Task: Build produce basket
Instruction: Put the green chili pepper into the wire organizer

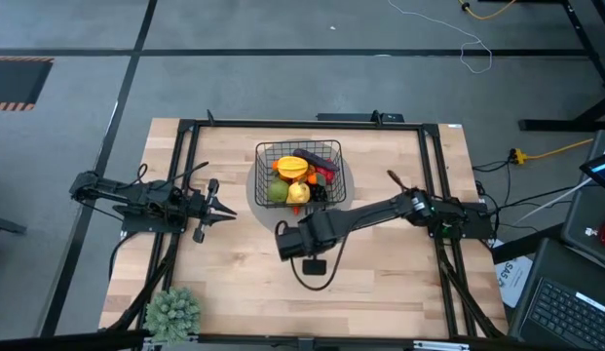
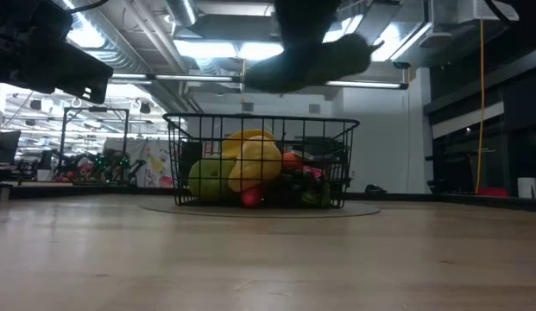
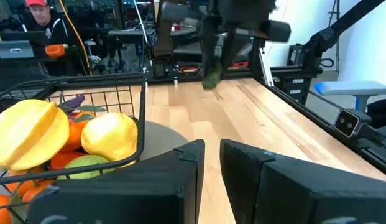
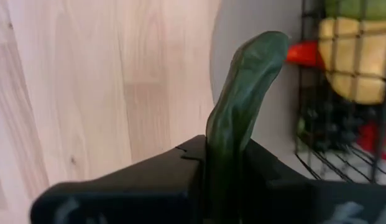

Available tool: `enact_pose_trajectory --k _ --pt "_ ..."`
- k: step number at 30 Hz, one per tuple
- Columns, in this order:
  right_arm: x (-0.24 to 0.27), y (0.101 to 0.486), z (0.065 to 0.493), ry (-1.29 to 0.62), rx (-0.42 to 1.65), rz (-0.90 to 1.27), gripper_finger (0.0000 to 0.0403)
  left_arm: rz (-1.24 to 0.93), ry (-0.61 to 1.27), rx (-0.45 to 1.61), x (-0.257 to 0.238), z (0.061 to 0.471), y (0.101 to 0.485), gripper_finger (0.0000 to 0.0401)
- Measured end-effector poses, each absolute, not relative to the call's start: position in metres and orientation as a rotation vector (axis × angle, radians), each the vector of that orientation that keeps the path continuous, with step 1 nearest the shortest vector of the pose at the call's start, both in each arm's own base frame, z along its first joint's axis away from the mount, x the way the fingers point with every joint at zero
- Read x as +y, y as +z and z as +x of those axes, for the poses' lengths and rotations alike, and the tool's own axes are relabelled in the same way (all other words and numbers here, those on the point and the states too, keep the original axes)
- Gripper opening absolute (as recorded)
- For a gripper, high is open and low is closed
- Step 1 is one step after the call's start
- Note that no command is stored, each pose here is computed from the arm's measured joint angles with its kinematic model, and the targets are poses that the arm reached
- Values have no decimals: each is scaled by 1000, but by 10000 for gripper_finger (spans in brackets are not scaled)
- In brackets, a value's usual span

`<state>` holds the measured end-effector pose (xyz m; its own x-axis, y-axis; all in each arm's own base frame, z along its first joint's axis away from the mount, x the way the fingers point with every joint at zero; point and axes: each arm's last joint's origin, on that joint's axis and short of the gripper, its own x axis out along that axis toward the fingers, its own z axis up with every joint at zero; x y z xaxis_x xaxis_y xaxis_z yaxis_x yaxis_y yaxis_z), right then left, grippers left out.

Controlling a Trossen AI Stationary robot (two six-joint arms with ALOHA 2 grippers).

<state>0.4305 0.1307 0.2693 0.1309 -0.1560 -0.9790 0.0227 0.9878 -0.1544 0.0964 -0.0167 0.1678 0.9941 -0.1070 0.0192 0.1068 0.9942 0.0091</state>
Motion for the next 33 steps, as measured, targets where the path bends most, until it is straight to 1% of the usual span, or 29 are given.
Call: enact_pose_trajectory --k 4,14,19,22,26,29,33 --pt "126 288 419 -148 1440 -94 44 8 -107 -20 -17 96 168 41" --pt "111 358 383 -130 1268 -37 45 8 -107 -20 -17 96 168 41" --pt "101 393 360 -200 1146 -67 45 8 -107 -20 -17 96 168 41" --pt "94 411 346 -274 1067 -101 45 8 -107 -20 -17 96 168 41" --pt "86 426 336 -437 952 -190 46 8 -107 -20 -17 96 168 41" --pt "80 431 335 -574 874 -268 46 8 -107 -20 -17 96 168 41" --pt "68 435 338 -676 825 -349 46 8 -107 -20 -17 96 168 41"
